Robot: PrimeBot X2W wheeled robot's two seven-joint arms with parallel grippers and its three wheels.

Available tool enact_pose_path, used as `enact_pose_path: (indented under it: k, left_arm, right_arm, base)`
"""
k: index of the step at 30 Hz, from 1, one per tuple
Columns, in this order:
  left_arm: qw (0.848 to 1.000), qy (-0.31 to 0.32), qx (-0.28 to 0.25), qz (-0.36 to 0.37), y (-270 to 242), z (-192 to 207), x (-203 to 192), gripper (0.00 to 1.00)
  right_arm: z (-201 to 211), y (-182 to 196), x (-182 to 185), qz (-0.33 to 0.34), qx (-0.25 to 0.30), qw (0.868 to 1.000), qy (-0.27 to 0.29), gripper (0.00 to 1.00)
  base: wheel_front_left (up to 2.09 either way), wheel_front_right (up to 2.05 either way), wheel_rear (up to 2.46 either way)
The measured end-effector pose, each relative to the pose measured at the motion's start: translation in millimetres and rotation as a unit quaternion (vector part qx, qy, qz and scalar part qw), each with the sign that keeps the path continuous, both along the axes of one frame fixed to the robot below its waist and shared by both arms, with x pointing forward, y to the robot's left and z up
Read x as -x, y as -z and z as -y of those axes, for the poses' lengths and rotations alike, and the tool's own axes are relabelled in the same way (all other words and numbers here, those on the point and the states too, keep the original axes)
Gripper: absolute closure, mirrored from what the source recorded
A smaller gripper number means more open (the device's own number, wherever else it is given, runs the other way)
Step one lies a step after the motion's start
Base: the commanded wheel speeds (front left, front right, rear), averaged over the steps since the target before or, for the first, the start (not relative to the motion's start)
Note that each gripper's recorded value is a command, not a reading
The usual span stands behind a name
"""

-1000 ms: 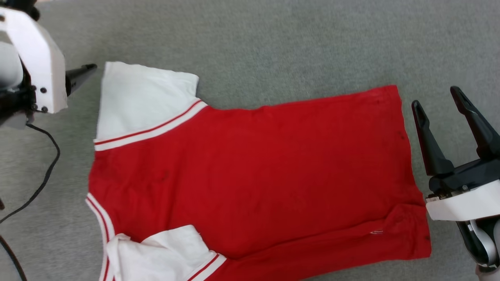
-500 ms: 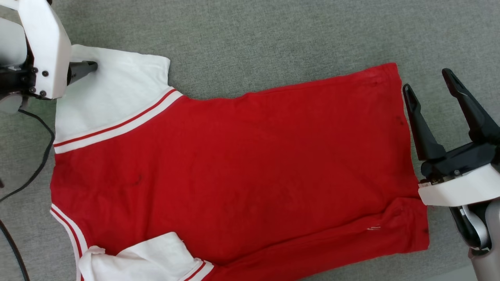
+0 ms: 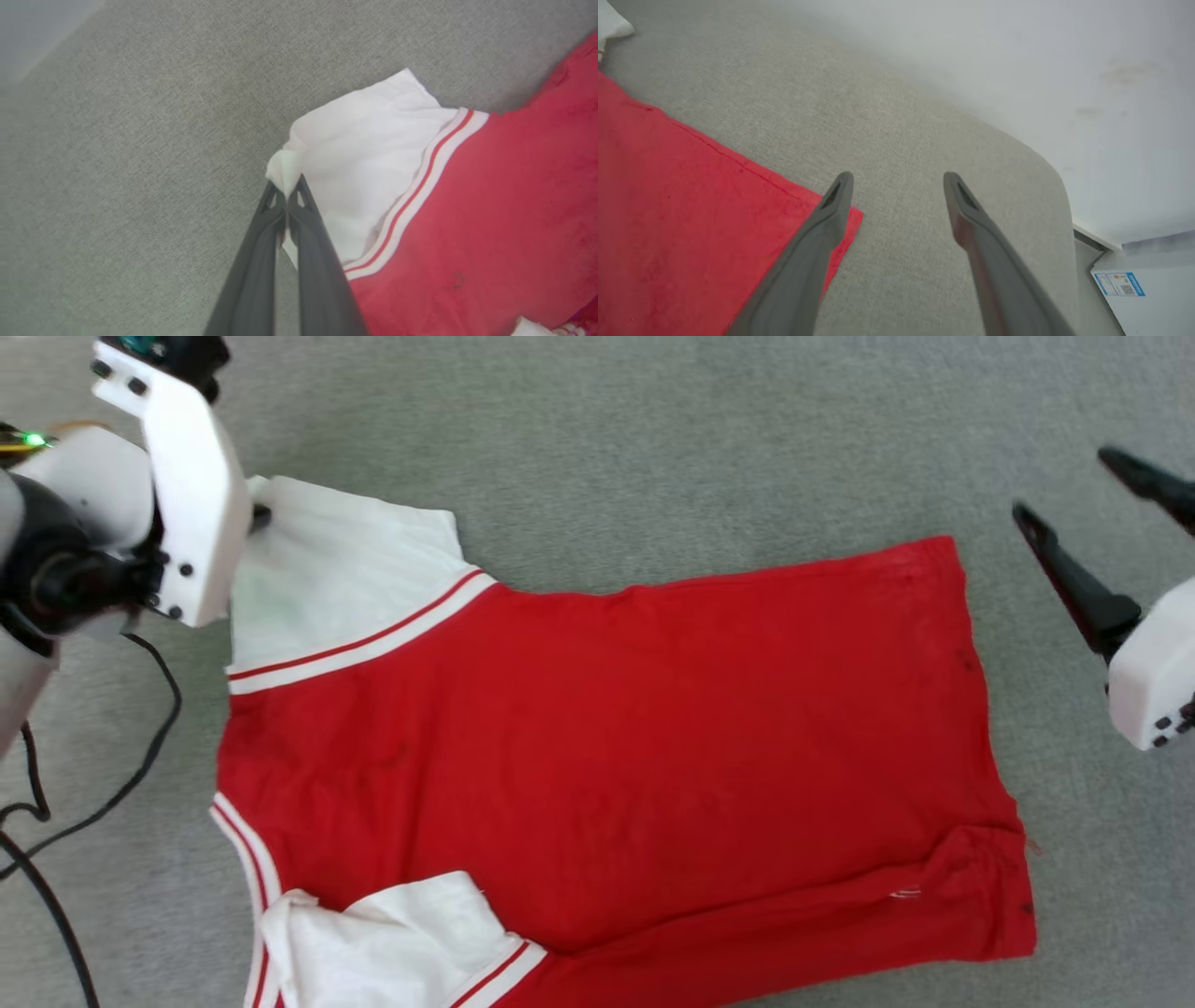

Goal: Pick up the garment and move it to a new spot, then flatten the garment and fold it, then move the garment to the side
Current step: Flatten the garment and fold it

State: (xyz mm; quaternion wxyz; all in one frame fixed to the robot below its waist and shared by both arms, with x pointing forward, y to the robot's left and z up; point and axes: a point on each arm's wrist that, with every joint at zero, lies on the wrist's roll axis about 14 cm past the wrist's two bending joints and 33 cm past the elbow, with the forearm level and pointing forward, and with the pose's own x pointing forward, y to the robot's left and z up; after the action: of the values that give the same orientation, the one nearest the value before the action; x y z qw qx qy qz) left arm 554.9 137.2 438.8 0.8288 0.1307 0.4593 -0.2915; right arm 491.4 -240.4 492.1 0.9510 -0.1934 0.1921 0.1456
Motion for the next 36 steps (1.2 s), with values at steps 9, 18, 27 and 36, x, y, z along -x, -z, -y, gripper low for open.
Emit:
enact_pose_path:
  k: [9, 18, 27, 36]
  left_arm:
    - [0.999, 0.027, 0.001, 0.039, -19, -1, 19, 1.0]
    - [0.998, 0.038, 0.011, 0.046, -9, 3, 23, 1.0]
    - [0.997, 0.037, 0.017, 0.06, -11, 0, 27, 1.0]
    - [0.993, 0.035, 0.044, 0.107, -46, -3, 53, 1.0]
  right_arm:
    - [-4, 42, 6, -0.257, 0.068, 0.964, -0.023, 0.0]
    - [-24, 106, -4, -0.374, 0.078, 0.924, -0.025, 0.0]
    - [-34, 127, 1, -0.37, 0.042, 0.927, -0.034, 1.0]
    - [-47, 68, 0, -0.248, -0.018, 0.967, -0.064, 1.0]
  base:
    - [0.0, 0.0, 0.0]
    - [0.0, 0.0, 0.0]
    - [0.0, 0.0, 0.0]
    - [0.0, 0.0, 0.0]
